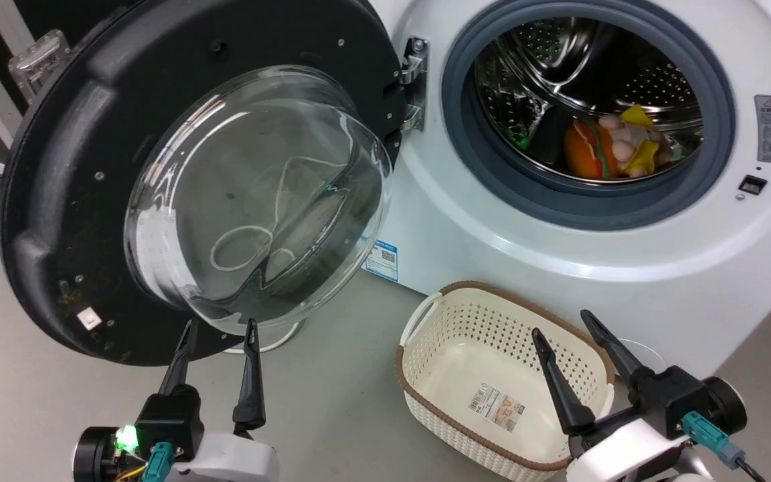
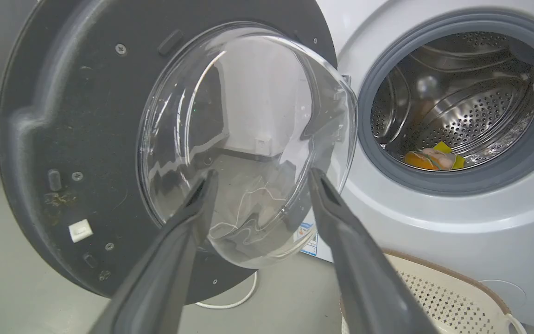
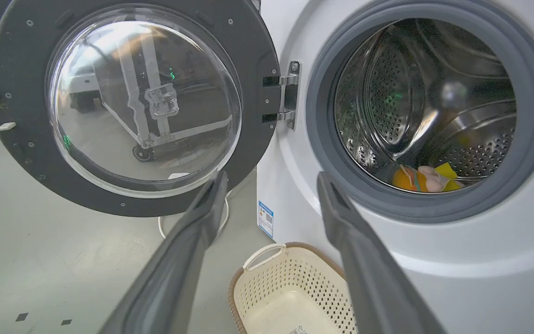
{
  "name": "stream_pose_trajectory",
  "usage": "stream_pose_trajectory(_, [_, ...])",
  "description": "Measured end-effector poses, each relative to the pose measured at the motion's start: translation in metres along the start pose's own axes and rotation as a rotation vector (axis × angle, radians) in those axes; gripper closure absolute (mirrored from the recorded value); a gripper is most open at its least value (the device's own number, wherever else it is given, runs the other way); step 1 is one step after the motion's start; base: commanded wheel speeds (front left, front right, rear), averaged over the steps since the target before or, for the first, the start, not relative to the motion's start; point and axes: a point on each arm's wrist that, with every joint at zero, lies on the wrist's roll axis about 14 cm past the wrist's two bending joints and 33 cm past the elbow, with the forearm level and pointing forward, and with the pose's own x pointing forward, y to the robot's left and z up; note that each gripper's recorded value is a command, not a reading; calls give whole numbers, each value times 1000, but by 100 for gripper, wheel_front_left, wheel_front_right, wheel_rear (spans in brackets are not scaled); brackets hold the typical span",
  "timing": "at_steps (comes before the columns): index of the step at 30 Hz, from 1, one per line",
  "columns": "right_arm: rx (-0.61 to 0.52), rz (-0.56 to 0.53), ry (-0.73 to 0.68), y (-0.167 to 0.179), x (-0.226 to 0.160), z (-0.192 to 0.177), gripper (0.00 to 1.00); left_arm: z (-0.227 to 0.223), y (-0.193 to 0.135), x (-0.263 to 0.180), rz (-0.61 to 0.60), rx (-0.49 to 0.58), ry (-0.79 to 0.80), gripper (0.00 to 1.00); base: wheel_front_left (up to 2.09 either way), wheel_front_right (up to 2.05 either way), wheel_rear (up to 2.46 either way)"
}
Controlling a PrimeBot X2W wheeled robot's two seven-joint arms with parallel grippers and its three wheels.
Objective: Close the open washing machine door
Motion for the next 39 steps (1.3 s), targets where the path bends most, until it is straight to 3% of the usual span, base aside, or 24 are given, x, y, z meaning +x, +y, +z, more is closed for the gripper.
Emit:
stream_pose_trajectory(4, [5,19,-3,6,3,-1,0,-2,5,-3,18,-5,4,0,0,0,0])
stream_pose_trajectory(5, [7,23,-5,7,4,-1,0,-3,6,-4,18,-6,7,20,0,0,0])
stream_pose_trajectory(6, [9,27,-6,8,4,-1,0,-4,6,-5,17,-10,8,100,0,0,0])
stream_pose_trajectory(14, [17,44,-11,14,8,-3,0,17,25,-3,39,-32,-68,100,0,0,0])
stream_pose_trajectory(23, [34,29,27,2,4,-25,0,81,77,32,97,12,-271,100,0,0,0])
stream_pose_trajectory(30, [39,-8,46,-17,1,-39,0,120,128,74,169,-30,-396,100,0,0,0])
stream_pose_trajectory(32, [43,-13,47,-20,1,-41,0,125,150,85,209,-63,-393,100,0,0,0])
stream_pose_trajectory(36, [54,-21,46,-24,1,-44,0,135,196,104,317,-231,-404,100,0,0,0])
stream_pose_trajectory(39, [56,-40,40,-31,0,-43,0,122,222,114,376,-342,-327,100,0,0,0])
